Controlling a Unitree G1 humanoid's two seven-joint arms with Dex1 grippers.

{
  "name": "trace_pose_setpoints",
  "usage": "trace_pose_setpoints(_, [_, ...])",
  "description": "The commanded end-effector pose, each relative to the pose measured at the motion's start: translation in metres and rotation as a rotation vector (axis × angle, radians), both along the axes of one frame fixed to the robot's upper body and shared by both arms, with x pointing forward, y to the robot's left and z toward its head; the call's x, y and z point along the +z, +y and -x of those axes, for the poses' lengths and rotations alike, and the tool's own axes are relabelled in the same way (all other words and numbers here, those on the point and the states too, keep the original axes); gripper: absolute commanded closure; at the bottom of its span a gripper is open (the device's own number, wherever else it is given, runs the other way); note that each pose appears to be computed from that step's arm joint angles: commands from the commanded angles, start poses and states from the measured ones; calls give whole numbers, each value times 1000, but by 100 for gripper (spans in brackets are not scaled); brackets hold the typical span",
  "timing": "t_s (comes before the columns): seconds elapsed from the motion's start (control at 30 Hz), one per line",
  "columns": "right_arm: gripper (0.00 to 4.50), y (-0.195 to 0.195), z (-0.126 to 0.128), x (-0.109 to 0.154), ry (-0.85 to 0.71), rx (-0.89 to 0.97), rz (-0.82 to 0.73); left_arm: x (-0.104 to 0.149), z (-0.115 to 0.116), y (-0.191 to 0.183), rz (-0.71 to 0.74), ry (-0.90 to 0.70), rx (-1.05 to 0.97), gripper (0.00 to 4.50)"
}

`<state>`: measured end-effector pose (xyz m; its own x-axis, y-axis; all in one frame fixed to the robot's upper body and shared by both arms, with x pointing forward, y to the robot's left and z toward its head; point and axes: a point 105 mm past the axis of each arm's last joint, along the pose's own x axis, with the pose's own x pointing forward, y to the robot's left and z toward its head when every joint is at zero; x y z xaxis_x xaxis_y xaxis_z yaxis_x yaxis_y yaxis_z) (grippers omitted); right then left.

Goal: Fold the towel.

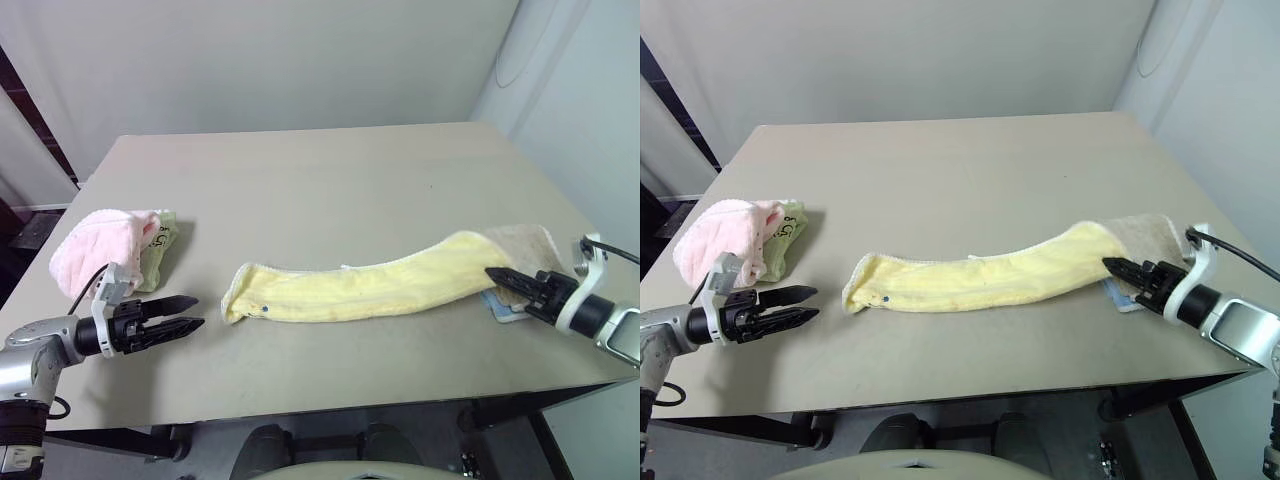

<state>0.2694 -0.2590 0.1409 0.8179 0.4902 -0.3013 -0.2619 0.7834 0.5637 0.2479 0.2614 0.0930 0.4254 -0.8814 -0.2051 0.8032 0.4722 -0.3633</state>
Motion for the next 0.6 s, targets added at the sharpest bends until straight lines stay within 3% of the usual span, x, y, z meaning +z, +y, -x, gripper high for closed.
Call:
trace_pose_setpoints(0.03, [448, 34, -2, 19, -130, 157, 105, 23, 1, -3, -7, -63, -16, 84])
trace_pose_setpoints(0.23, [448, 100, 14, 8, -178, 445, 168, 34, 10, -31, 4, -80, -39, 84])
trace_pose_setpoints(0.47, [448, 141, 11, -24, -151, 554, 191, 38, 7, -60, 16, -81, -31, 84])
trace_pose_setpoints(0.6, [448, 157, 1, -36, -138, 558, 186, 38, -18, -71, 15, -76, -8, 84])
